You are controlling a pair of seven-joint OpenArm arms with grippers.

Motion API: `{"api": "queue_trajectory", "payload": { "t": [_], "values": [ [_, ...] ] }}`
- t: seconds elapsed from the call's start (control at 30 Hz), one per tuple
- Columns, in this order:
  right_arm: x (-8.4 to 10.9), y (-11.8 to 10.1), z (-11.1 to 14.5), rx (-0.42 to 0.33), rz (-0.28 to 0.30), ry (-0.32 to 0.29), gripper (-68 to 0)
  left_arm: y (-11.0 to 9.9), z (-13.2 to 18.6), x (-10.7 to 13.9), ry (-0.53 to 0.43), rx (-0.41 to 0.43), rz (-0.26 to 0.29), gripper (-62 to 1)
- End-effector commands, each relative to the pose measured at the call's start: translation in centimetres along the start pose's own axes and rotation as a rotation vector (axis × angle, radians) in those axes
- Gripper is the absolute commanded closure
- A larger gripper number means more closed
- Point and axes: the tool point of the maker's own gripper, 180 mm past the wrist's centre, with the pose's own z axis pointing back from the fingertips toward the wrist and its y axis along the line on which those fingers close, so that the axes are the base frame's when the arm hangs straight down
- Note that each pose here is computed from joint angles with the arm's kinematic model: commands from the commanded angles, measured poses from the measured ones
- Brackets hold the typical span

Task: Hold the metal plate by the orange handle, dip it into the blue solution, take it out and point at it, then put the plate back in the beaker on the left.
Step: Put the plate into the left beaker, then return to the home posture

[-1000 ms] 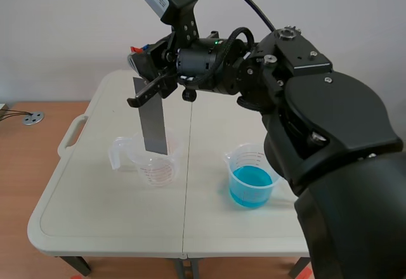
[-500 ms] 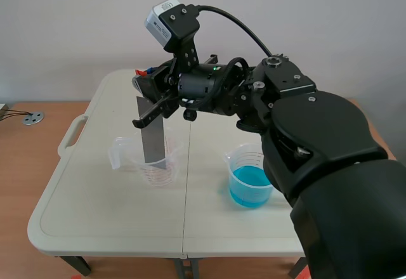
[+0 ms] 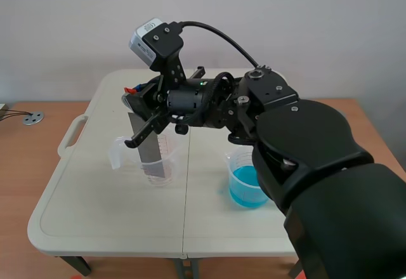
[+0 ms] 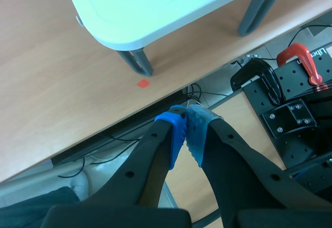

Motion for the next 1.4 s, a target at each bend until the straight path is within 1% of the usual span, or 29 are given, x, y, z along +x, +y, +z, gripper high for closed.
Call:
{"api": "queue_trajectory", "payload": {
  "t": [0.0, 0.07, 0.1, 0.2, 0.27, 0.43, 0.5, 0.53, 0.57, 0.6, 0.67, 0.7, 0.73, 0.8, 0.9, 1.03, 1.2, 1.3, 1.37],
  "values": [
    [2.4, 0.0, -0.6, 0.006, 0.014, -0.062, -1.3, -0.2, 0.0, 0.4, -0.017, -0.005, 0.009, -2.6],
    [2.1, 0.0, -0.6, 0.005, 0.023, -0.049, -2.7, -0.2, 0.0, 0.4, -0.017, -0.005, 0.009, -2.6],
    [2.0, -0.1, -0.6, 0.005, 0.024, -0.044, -4.8, -0.2, 0.0, 0.4, -0.017, -0.005, 0.009, -2.6],
    [2.0, -0.1, -0.6, 0.005, 0.024, -0.04, -13.9, -0.2, 0.0, 0.4, -0.017, -0.005, 0.009, -2.6],
    [2.0, -0.1, -0.6, 0.005, 0.024, -0.041, -21.7, -0.2, 0.0, 0.4, -0.017, -0.005, 0.009, -2.6],
    [2.1, -0.1, -0.6, 0.005, 0.023, -0.047, -45.4, -0.2, 0.0, 0.4, -0.018, -0.004, 0.009, -2.6],
    [2.3, -0.1, -0.6, 0.003, 0.021, -0.058, -53.0, -0.2, 0.0, 0.4, -0.017, -0.005, 0.008, -4.9],
    [2.4, -0.1, -0.6, 0.003, 0.02, -0.06, -56.5, -0.2, 0.0, 0.4, -0.017, -0.005, 0.008, -9.6],
    [2.4, -0.2, -0.6, 0.002, 0.021, -0.061, -59.2, -0.2, 0.0, 0.4, -0.017, -0.005, 0.008, -16.9],
    [2.4, -0.2, -0.6, 0.002, 0.022, -0.058, -61.6, -0.2, 0.0, 0.4, -0.017, -0.005, 0.008, -26.3],
    [2.5, -0.5, -0.5, -0.007, 0.02, -0.062, -66.1, -0.2, -0.1, 0.4, -0.017, -0.005, -0.008, -48.0],
    [2.6, -0.7, -0.3, -0.014, 0.016, -0.066, -66.5, -0.2, -0.2, 0.4, -0.015, -0.007, -0.023, -56.9],
    [2.7, -1.0, -0.2, -0.022, 0.012, -0.071, -66.5, -0.2, -0.2, 0.4, -0.012, -0.007, -0.039, -61.5],
    [3.0, -1.6, 0.2, -0.041, -0.002, -0.08, -66.5, -0.1, -0.4, 0.4, -0.009, -0.007, -0.055, -61.9],
    [4.0, -2.8, 1.2, -0.074, -0.024, -0.103, -66.5, -0.2, -0.4, 0.4, -0.011, -0.011, -0.053, -61.9],
    [5.6, -3.7, 3.0, -0.108, -0.023, -0.127, -66.5, -0.2, -0.4, 0.4, -0.012, -0.011, -0.053, -61.9],
    [7.0, -3.7, 6.0, -0.137, -0.003, -0.134, -66.5, -0.2, -0.4, 0.8, -0.031, -0.011, -0.054, -61.9],
    [7.0, -3.4, 7.8, -0.153, 0.001, -0.113, -66.5, -0.2, -0.4, 2.2, -0.107, -0.011, -0.055, -62.0],
    [6.8, -3.2, 9.1, -0.166, -0.011, -0.103, -66.5, 0.0, -0.6, 2.7, -0.122, -0.005, -0.064, -62.0]
  ]
}}
